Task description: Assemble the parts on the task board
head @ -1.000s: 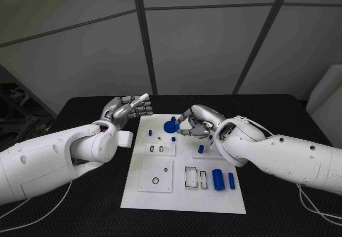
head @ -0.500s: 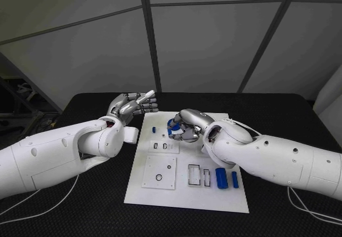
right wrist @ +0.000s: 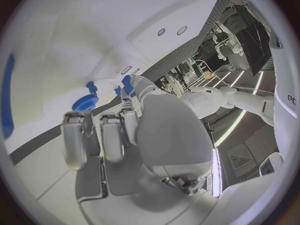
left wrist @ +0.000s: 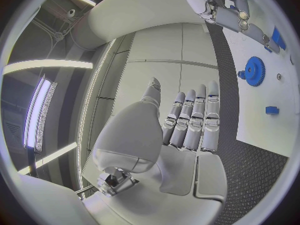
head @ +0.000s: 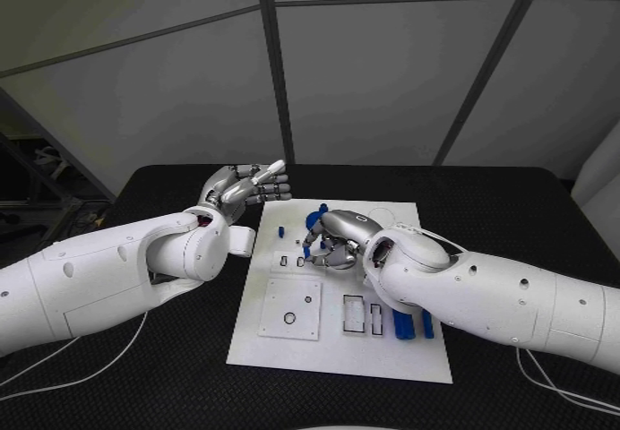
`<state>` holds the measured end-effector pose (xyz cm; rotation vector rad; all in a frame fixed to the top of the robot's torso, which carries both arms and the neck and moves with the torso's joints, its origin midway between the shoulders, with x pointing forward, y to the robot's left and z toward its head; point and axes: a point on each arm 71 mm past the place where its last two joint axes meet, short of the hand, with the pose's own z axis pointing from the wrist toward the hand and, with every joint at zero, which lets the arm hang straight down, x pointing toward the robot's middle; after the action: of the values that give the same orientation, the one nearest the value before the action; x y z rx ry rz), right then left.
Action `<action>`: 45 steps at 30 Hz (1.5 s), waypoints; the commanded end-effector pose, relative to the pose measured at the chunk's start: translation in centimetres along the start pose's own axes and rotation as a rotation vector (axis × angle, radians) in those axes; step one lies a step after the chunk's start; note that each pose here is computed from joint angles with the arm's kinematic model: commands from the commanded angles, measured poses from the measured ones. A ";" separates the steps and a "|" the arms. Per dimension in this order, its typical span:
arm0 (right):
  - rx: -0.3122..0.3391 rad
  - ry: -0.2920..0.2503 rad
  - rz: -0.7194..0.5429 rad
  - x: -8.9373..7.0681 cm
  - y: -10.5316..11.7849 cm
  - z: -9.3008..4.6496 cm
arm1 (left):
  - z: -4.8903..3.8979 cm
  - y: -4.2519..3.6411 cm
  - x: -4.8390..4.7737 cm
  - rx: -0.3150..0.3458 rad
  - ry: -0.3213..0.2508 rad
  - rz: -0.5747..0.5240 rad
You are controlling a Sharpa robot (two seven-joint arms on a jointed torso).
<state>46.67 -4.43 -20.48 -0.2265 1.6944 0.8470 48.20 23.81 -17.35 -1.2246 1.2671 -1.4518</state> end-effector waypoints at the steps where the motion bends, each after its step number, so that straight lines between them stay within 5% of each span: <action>1: 0.005 0.034 -0.029 0.4 0.0 0.1 | 0.06 -0.14 0.18 0.009 0.016 0.000; 45: 0.043 0.079 -0.047 1.1 -0.6 0.2 | 0.01 -0.17 0.05 0.009 0.016 0.000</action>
<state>46.80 -4.23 -21.33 -0.2629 1.7435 0.8024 48.21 23.88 -17.36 -1.2251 1.2685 -1.4520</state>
